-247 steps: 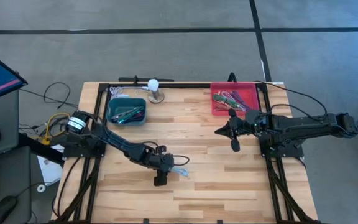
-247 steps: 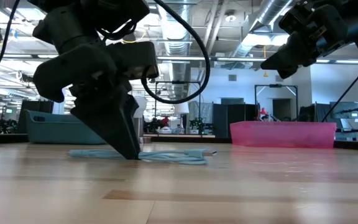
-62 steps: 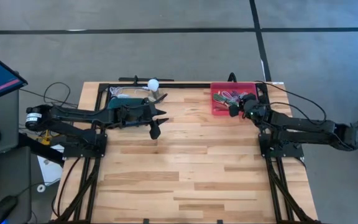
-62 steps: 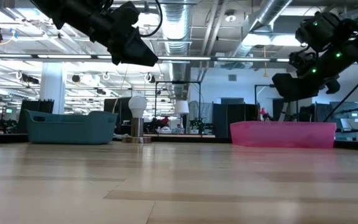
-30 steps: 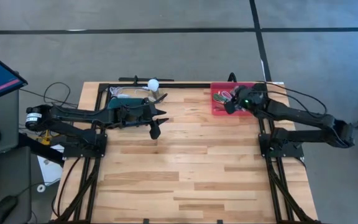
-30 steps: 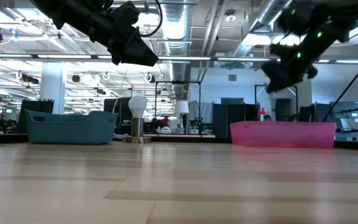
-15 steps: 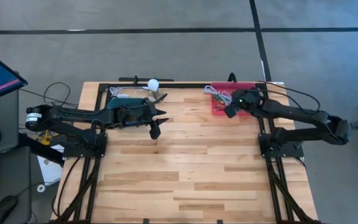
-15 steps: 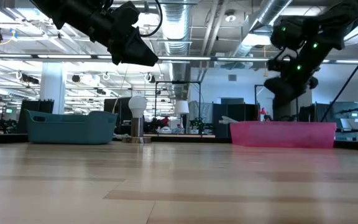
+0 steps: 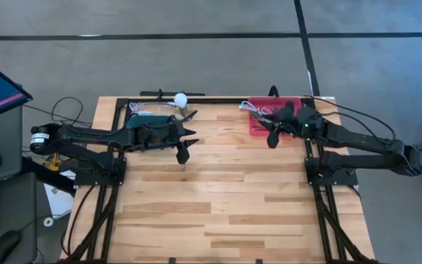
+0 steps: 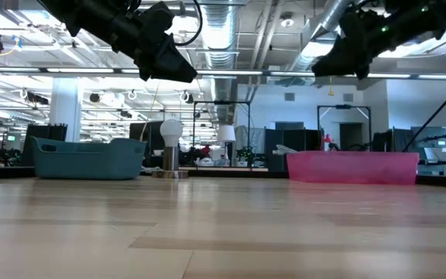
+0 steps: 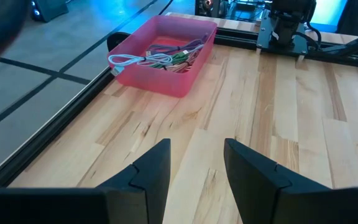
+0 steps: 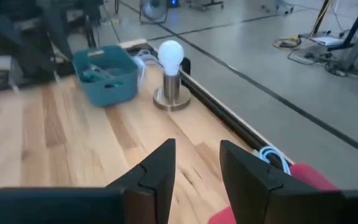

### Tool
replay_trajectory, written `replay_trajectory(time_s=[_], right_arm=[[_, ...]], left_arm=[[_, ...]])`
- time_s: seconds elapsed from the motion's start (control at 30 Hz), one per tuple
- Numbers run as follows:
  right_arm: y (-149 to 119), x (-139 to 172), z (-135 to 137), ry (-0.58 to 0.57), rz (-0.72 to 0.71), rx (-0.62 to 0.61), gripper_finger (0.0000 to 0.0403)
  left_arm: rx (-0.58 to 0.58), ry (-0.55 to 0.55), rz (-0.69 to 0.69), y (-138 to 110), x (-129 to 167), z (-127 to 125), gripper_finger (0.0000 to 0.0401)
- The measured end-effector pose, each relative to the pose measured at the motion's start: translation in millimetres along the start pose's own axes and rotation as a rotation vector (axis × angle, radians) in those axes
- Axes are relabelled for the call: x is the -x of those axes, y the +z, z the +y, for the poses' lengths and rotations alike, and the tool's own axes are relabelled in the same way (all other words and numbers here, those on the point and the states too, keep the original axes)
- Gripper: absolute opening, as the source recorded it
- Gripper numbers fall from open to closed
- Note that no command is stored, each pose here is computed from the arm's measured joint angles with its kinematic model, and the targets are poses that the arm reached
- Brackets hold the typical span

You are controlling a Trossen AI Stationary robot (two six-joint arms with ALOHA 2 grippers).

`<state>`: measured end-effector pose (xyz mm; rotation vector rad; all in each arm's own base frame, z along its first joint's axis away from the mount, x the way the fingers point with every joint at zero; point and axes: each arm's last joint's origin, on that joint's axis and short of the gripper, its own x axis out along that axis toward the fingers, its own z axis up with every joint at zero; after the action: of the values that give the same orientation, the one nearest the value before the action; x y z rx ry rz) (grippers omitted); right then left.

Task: Pick & Place USB Port
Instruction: Put the plain light blue charger cable into the pink bin

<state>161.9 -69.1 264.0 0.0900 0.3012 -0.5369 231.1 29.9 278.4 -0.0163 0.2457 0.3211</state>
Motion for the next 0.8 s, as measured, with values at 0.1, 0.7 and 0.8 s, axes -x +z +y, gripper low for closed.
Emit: replay_trajectory(time_s=[0.1,0.7,0.8], right_arm=[[-4,0,1,0.002,0.041,0.037,0.0118],[-62,-80,-24,-0.267,0.45,0.242,0.0118],[-69,-92,-29,-0.287,0.464,0.231,0.0118]], left_arm=[[0.0,0.0,0.0,0,0,0,0.0149],[0.0,-0.001,0.0,0,0,0,0.0149],[0.0,-0.001,0.0,0,0,0,0.0149]])
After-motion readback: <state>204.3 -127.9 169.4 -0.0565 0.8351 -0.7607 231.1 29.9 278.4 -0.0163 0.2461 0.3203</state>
